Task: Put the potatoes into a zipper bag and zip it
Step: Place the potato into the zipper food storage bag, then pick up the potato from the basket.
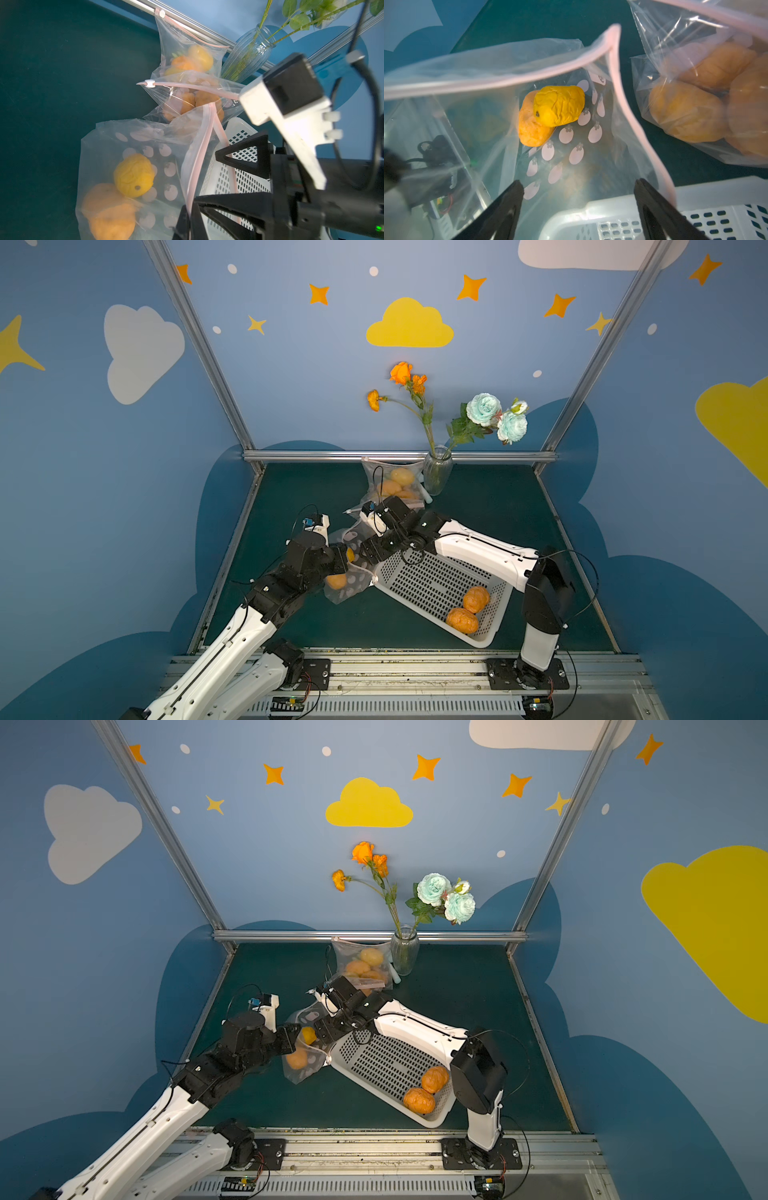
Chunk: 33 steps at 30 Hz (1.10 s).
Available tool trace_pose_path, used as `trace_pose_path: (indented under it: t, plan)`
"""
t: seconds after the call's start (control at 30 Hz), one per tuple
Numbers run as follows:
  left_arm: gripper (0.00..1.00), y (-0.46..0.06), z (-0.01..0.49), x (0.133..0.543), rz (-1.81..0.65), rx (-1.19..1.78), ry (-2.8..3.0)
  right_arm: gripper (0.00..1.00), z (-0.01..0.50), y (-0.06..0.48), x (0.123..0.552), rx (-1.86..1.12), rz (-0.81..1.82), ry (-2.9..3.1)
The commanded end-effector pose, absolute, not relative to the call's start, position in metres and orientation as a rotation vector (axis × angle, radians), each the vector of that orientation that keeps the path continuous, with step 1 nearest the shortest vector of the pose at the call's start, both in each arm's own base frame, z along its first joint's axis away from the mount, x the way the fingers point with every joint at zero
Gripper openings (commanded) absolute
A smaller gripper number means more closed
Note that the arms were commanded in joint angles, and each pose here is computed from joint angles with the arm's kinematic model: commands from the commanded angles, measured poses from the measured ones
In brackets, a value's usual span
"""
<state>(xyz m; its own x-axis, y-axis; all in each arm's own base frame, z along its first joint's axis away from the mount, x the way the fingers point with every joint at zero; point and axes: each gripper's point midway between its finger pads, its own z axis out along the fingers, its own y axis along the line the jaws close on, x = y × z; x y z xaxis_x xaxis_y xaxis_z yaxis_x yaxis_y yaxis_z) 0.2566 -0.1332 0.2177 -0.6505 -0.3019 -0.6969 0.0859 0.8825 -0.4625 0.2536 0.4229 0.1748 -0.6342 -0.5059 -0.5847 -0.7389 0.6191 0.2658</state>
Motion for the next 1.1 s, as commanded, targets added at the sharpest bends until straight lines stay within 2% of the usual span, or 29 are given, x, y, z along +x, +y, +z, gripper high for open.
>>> trace_pose_path:
  t: [0.0, 0.17, 0.27, 0.57, 0.83, 0.93, 1.07]
  plan:
    - [0.03, -0.137, 0.224, 0.261, -0.605, -0.147, 2.189, 0.87, 0.214, 0.417, 0.249, -0.96, 0.753, 2.281]
    - [0.03, -0.132, 0.22, 0.263, -0.564, -0.173, 2.199, 0.86, 0.237, 0.385, 0.25, -0.843, 0.703, 2.231]
    - [0.03, -0.127, 0.221, 0.262, -0.544, -0.192, 2.2, 0.87, 0.246, 0.354, 0.261, -0.61, 0.642, 2.202]
    - [0.03, -0.125, 0.214, 0.263, -0.522, -0.21, 2.216, 0.89, 0.252, 0.281, 0.27, -0.25, 0.548, 2.103]
    - [0.03, -0.123, 0.215, 0.261, -0.517, -0.22, 2.216, 0.89, 0.2, 0.193, 0.274, 0.159, 0.232, 2.244]
    - [0.03, -0.118, 0.214, 0.26, -0.506, -0.234, 2.205, 0.89, 0.169, 0.16, 0.262, 0.322, 0.114, 2.355]
    - [0.03, -0.116, 0.214, 0.258, -0.503, -0.244, 2.201, 0.88, 0.121, 0.142, 0.237, 0.375, 0.024, 2.506]
